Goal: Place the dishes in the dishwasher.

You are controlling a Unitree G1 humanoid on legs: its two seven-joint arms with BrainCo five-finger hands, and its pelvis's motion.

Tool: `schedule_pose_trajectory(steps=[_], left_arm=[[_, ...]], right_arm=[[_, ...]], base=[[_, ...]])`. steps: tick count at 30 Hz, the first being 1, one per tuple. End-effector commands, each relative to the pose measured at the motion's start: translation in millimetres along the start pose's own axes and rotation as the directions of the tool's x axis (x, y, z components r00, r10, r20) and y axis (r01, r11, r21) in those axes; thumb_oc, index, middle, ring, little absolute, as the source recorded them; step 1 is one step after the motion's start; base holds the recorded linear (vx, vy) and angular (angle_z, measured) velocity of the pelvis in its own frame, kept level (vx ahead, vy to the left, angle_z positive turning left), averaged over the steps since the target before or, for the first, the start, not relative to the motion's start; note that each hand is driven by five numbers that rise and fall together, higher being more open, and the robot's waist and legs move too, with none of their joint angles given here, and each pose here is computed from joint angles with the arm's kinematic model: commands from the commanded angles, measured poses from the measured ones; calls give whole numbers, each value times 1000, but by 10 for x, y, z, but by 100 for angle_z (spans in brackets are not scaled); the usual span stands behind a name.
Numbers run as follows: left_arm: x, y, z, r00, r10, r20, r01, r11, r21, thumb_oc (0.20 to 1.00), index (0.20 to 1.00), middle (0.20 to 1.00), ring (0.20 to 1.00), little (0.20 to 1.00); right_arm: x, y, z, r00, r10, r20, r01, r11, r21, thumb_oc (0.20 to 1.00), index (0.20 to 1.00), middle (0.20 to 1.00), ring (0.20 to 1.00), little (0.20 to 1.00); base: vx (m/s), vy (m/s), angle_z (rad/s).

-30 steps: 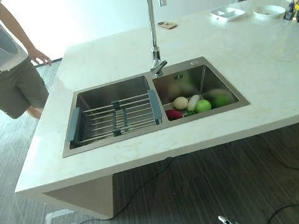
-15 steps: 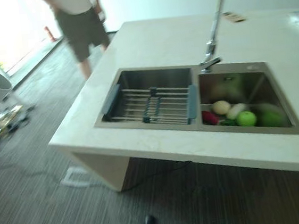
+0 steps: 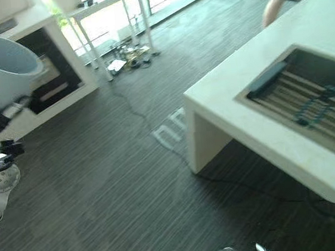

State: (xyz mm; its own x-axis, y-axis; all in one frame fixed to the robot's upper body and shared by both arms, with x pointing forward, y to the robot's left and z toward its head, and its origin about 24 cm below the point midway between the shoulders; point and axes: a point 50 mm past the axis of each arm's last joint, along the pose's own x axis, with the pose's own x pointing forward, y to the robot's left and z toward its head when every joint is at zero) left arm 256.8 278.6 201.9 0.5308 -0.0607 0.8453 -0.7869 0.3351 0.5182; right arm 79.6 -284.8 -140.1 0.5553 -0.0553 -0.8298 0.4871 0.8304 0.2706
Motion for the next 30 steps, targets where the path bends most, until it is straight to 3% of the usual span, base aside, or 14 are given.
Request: schedule_pose_trajectory(steps=[1, 7, 10, 18, 26, 30], left_arm=[[167, 248, 103, 992, 40, 119, -46, 998, 48, 200, 200, 200, 200, 200], [320, -35, 514, 966, -102, 237, 137, 981, -136, 200, 200, 200, 200, 200], [421, -206, 712, 935, -222, 278, 304, 904, -301, 200, 200, 200, 200, 200], [503, -65, 703, 944, -202, 261, 277, 914, -295, 200, 200, 200, 200, 200], [575, 51, 766, 928, -154, 339, 277, 893, -354, 200, 200, 200, 200, 200], [507, -12, 748, 931, -157, 329, 275, 895, -352, 200, 200, 200, 200, 200]], right_arm=[[82, 208, -70, 996, 85, -29, -86, 996, -21, 1000, 1000, 1000, 1000, 1000], [119, 304, -96, 990, 126, -63, -131, 988, -83, 1000, 1000, 1000, 1000, 1000], [113, 255, -7, 990, 126, -61, -133, 983, -126, 1000, 1000, 1000, 1000, 1000], [155, 303, 23, 978, 129, -161, -166, 956, -243, 1000, 1000, 1000, 1000, 1000], [96, 118, 67, 995, 42, -94, -52, 993, -105, 1000, 1000, 1000, 1000, 1000], [69, 82, -1, 991, 42, -125, -58, 989, -133, 1000, 1000, 1000, 1000, 1000]], base=[[-97, 241, 45], [-81, 37, 164], [15, -171, 254], [34, -198, 105], [-8, -13, 54], [42, 83, -8]])
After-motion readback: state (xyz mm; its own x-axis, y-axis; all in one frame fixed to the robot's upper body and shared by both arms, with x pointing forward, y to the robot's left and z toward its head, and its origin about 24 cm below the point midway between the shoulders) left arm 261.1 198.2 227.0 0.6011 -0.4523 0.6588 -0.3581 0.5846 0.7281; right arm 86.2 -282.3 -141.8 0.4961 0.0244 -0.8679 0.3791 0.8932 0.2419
